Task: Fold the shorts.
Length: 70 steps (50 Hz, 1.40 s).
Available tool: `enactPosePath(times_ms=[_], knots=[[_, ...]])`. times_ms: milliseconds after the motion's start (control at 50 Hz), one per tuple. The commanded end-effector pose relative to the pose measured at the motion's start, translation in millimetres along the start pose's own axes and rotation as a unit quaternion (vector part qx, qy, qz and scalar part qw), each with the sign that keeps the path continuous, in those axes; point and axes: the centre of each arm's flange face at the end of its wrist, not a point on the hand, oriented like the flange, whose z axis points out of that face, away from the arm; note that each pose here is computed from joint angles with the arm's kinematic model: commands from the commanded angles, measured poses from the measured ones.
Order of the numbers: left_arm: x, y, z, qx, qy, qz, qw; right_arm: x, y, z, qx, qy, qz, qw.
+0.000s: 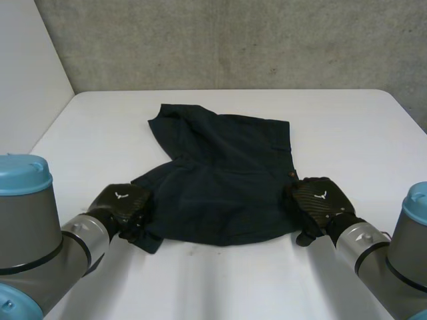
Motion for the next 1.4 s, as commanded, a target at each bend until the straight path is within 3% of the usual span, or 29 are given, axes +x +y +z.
enactPosePath(times_ms=[20,200,420,500,600,740,960,1260,1400], knots=[[-1,-19,-13,0.040,-0.006,0.002,0.999,-6,8,14,-0.010,-0.013,0.007,1.000],[-3,-34,-25,0.075,-0.013,0.004,0.997,4,10,34,0.000,0.041,-0.010,0.999],[-8,-59,-53,0.127,-0.038,0.014,0.991,22,-49,12,0.071,0.082,-0.043,0.993],[-5,-68,-79,0.140,-0.038,0.027,0.989,18,-67,-17,0.026,0.052,-0.097,0.994],[2,-52,-101,0.081,-0.020,0.070,0.994,11,-77,-52,-0.049,0.004,-0.152,0.987],[25,-21,-105,0.026,0.026,0.132,0.991,4,-71,-70,-0.101,-0.031,-0.186,0.977],[36,13,-49,-0.014,0.033,0.135,0.990,-12,-33,-38,-0.125,-0.076,-0.158,0.977],[36,19,-67,-0.025,-0.020,0.134,0.990,-10,-28,-30,-0.109,-0.060,-0.131,0.983],[41,29,-77,-0.045,-0.006,0.124,0.991,-10,-27,-30,-0.111,-0.060,-0.130,0.983]])
